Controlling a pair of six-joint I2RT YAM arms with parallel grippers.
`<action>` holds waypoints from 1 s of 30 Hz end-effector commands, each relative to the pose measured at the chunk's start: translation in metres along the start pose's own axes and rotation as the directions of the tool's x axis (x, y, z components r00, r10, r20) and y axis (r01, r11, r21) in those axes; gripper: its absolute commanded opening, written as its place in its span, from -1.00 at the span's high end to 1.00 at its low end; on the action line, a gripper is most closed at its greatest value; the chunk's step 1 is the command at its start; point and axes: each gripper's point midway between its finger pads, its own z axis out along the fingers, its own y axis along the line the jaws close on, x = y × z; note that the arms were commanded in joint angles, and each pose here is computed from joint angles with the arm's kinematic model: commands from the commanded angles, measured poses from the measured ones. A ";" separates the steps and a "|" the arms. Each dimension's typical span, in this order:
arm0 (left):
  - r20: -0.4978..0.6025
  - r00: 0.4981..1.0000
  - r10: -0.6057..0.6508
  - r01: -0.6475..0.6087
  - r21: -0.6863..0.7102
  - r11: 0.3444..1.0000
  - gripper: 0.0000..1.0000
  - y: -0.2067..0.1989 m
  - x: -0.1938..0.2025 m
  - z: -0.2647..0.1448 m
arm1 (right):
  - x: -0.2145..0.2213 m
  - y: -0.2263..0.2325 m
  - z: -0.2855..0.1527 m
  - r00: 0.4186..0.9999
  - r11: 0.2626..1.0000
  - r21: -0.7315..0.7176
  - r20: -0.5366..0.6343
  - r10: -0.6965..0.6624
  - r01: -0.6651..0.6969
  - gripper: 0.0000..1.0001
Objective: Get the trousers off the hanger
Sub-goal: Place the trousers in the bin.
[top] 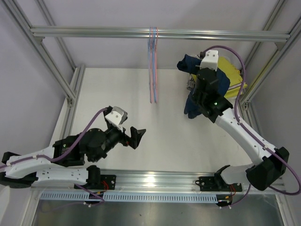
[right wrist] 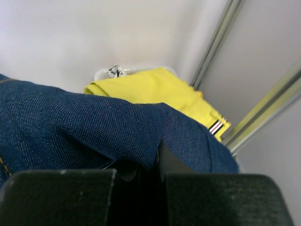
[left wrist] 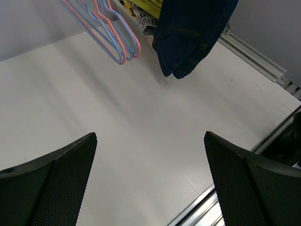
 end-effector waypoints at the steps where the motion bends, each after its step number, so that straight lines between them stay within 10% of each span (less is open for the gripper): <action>1: 0.045 0.999 -0.013 0.012 0.018 1.000 -0.99 -0.001 -0.005 0.007 | -0.068 -0.019 0.011 0.987 0.998 0.052 0.156 -0.041 0.033 1.00; 16: -0.029 0.999 0.018 -0.018 0.023 1.000 -0.99 -0.003 0.027 0.019 | -0.024 -0.021 0.079 0.865 0.857 0.205 0.077 -0.496 0.473 1.00; 30: -0.066 0.998 0.002 0.002 0.050 0.999 -0.99 -0.009 0.035 0.019 | 0.011 -0.052 0.150 0.820 0.775 0.303 -0.046 -0.570 0.555 1.00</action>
